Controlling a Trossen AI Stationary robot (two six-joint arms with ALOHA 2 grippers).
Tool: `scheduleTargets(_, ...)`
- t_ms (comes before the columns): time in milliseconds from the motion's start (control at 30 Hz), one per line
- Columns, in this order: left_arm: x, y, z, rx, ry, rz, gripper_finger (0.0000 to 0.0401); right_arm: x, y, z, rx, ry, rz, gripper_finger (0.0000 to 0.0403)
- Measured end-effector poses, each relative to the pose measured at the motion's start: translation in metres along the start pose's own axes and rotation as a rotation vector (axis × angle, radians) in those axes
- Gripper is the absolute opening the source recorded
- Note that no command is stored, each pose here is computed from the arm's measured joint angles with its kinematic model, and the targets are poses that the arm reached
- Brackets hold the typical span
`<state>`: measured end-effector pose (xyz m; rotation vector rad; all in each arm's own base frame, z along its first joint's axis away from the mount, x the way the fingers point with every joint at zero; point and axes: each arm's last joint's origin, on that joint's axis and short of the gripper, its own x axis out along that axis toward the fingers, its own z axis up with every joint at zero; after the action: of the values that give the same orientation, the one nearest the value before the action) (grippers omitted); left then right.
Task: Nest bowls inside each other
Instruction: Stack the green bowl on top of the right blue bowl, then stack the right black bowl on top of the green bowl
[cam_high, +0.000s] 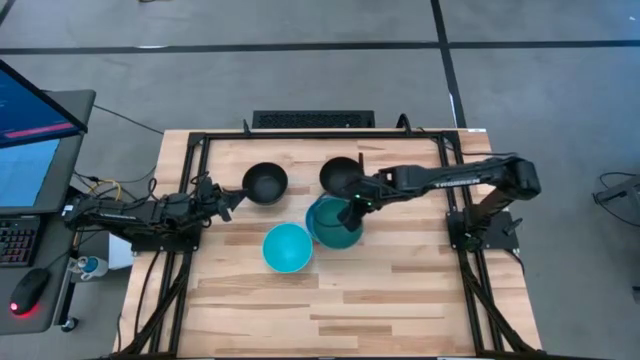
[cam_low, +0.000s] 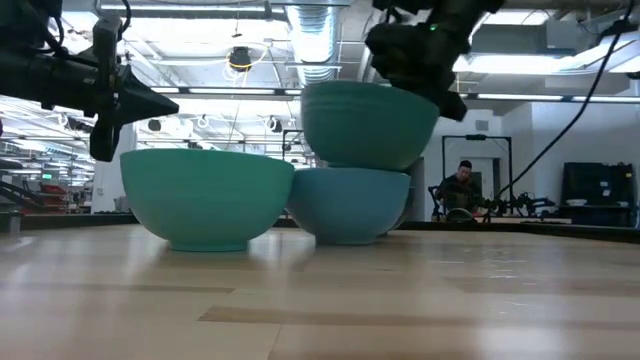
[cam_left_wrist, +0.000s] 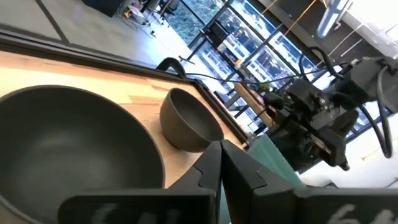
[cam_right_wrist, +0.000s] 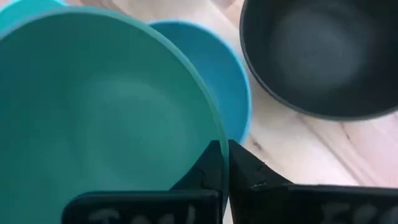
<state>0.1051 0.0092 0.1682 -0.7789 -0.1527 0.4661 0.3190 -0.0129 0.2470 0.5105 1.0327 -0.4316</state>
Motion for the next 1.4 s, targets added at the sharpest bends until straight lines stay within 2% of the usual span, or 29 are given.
scheduleTargets(367,0.000,-0.001,0.000,0.008,0.018,-0.020,0.0000,0.020,0.001,0.025,-0.040,-0.007,-0.005,0.0018)
scheduleTargets(533,0.000,-0.001,-0.001,0.008,0.024,-0.026,0.0000,0.022,0.003,0.026,-0.049,-0.005,-0.005,0.0037)
scheduleTargets(900,0.000,-0.001,-0.001,0.038,0.035,-0.038,0.0000,0.024,-0.008,0.028,-0.026,0.012,-0.030,0.0052)
scheduleTargets(1133,0.000,0.000,-0.002,0.041,0.042,-0.030,0.0018,0.029,-0.008,0.026,-0.021,0.048,-0.037,0.0098)
scheduleTargets(1400,0.000,0.001,-0.003,0.026,0.049,-0.013,0.0037,0.049,-0.005,0.018,-0.033,0.131,-0.071,0.0189)
